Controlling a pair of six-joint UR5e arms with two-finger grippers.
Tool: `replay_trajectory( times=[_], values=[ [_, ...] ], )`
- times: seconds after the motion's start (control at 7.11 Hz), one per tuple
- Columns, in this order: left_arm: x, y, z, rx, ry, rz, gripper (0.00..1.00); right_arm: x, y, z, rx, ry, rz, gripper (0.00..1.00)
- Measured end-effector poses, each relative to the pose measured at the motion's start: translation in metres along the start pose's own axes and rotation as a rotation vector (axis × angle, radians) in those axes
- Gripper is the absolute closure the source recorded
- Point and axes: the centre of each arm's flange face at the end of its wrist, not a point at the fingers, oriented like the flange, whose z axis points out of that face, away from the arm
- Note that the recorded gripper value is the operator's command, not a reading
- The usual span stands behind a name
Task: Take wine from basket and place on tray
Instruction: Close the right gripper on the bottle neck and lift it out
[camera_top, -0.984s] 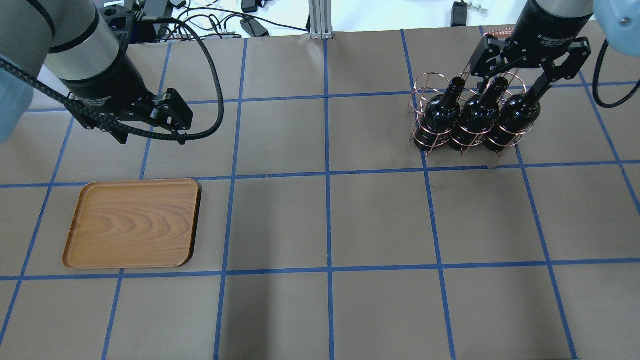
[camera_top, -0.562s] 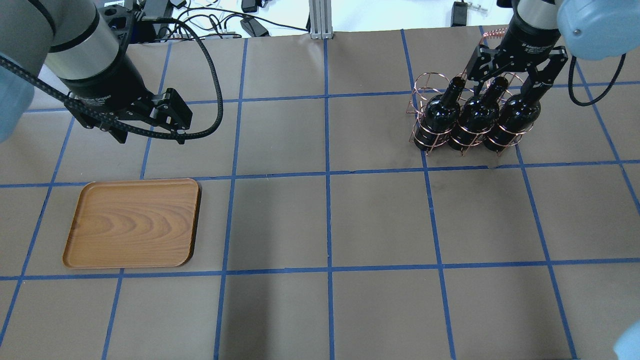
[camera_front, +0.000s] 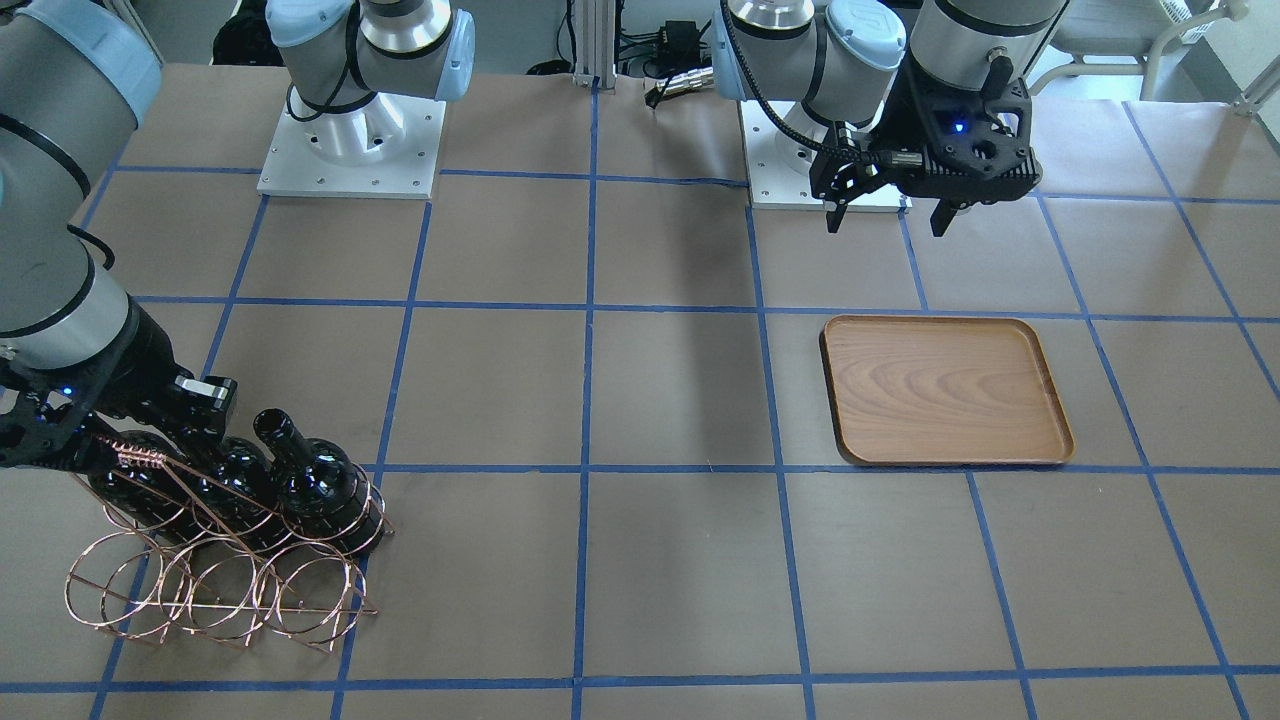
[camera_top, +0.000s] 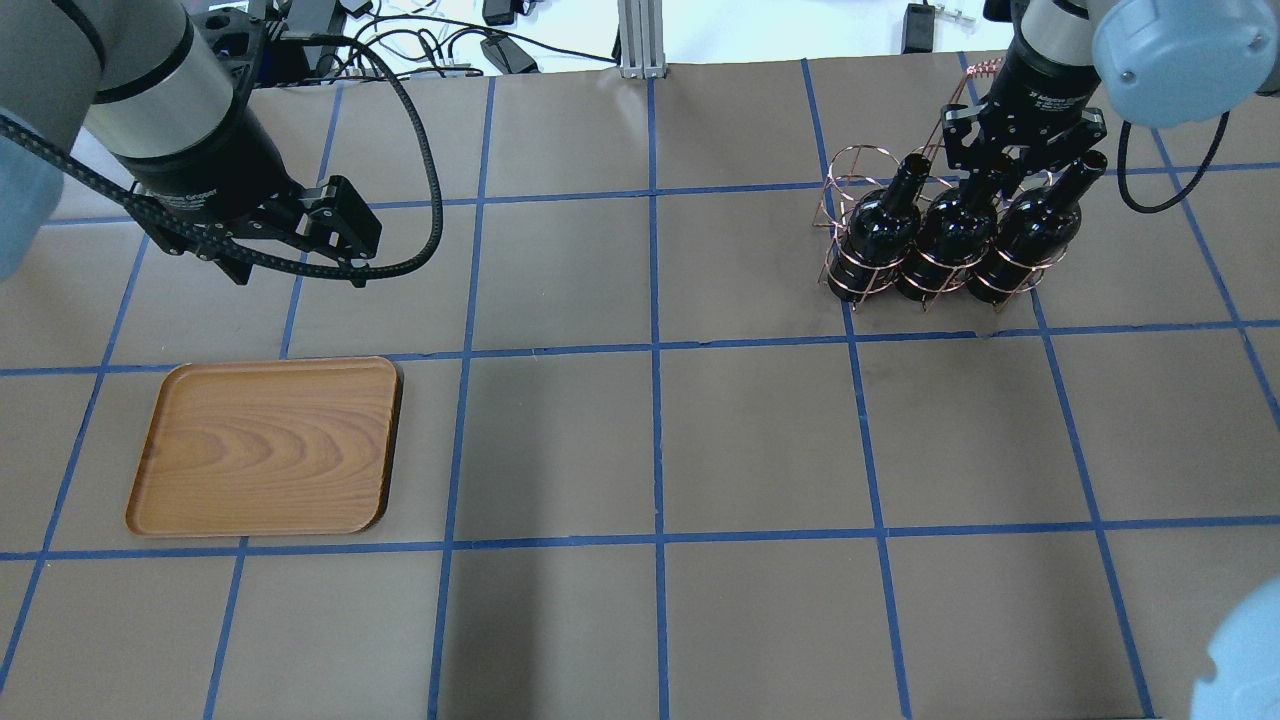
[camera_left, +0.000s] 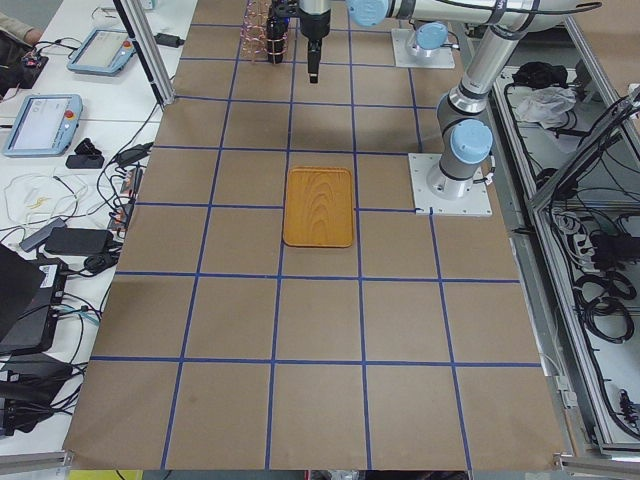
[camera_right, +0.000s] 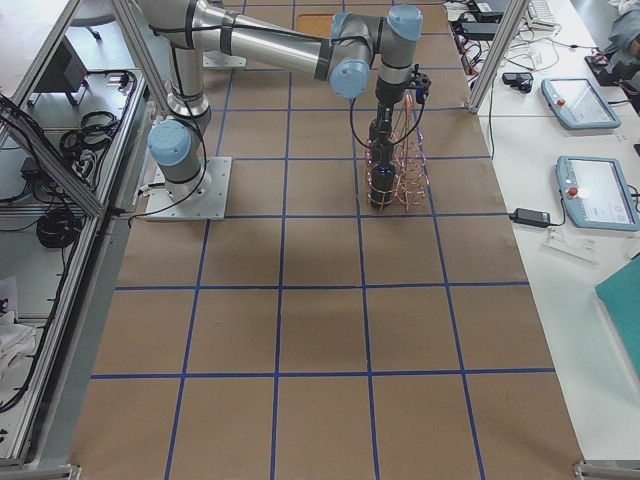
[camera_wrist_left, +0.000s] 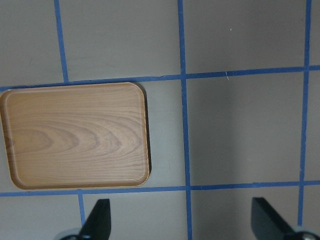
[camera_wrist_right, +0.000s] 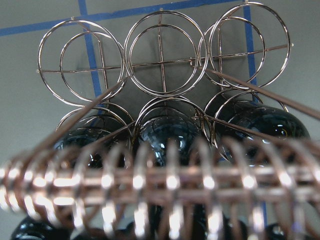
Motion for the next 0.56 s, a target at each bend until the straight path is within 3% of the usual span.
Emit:
replay_trajectory(
  times=[0.28, 0.56],
  values=[
    [-0.004, 0.000, -0.001, 0.002, 0.004, -0.009, 0.00, 0.001, -0.001, -0.033, 0.021, -0.002, -0.005, 1.00],
    [-0.008, 0.000, -0.004, 0.008, 0.018, -0.020, 0.00, 0.000, 0.013, -0.113, 0.004, -0.006, -0.006, 1.00]
  ],
)
